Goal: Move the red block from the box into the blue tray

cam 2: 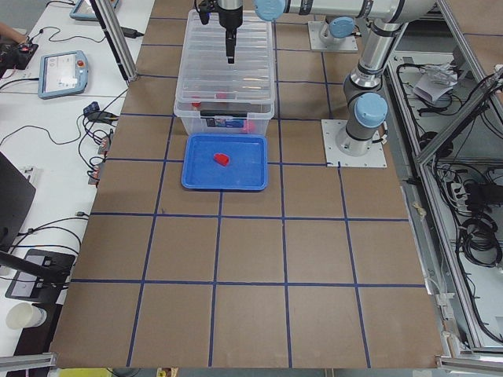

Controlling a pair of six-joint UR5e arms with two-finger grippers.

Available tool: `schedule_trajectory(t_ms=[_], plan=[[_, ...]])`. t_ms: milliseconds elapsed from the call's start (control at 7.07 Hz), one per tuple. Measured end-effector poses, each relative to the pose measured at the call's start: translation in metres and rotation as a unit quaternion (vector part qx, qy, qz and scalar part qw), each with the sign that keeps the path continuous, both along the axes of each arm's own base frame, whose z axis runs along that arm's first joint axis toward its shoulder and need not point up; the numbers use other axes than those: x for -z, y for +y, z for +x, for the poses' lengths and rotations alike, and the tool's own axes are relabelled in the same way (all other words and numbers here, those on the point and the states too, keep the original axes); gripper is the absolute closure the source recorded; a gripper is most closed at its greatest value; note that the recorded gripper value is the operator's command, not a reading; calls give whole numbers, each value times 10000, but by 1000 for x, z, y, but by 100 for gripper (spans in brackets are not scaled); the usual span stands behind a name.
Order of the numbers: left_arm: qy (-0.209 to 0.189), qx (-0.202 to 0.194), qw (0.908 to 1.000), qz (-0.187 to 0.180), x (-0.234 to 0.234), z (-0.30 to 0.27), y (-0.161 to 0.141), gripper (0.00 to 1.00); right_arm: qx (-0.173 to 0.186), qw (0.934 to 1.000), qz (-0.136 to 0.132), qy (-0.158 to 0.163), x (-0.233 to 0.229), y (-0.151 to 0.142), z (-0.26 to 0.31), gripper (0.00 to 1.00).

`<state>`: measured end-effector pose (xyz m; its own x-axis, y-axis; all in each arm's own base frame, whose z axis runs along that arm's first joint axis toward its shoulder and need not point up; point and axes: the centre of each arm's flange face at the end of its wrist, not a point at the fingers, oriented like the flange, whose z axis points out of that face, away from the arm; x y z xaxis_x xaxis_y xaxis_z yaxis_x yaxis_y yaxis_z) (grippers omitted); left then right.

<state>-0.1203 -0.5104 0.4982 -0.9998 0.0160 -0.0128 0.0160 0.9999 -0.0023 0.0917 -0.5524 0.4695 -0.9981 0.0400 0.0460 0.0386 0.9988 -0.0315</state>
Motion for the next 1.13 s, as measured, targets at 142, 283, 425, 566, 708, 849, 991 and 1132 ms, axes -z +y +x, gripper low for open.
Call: schedule_trajectory(t_ms=[142,283,425,566,708,849,991,1132], plan=[[29,17,10000,0,0,-2,4,0,94,9999,-91,-36,-35,12,26,0],[51,31,10000,15,2,-4,7,0,44,9999,-77,-50,-49,20,47,0],[60,26,10000,24,2,-3,8,0,2,10000,19,-39,-45,24,57,0],[66,23,10000,16,2,-2,8,0,-9,9999,97,-33,-38,28,61,0],[67,24,10000,-14,-1,-2,8,0,-15,9999,131,-49,-34,30,62,0],[67,17,10000,-30,-3,-2,7,0,-13,9999,136,-64,-32,31,63,0],[66,11,10000,-19,-1,-1,7,0,-9,9999,131,-77,-32,30,63,0],[65,2,10000,-6,0,0,7,0,-4,9999,107,-82,-34,30,63,0]])
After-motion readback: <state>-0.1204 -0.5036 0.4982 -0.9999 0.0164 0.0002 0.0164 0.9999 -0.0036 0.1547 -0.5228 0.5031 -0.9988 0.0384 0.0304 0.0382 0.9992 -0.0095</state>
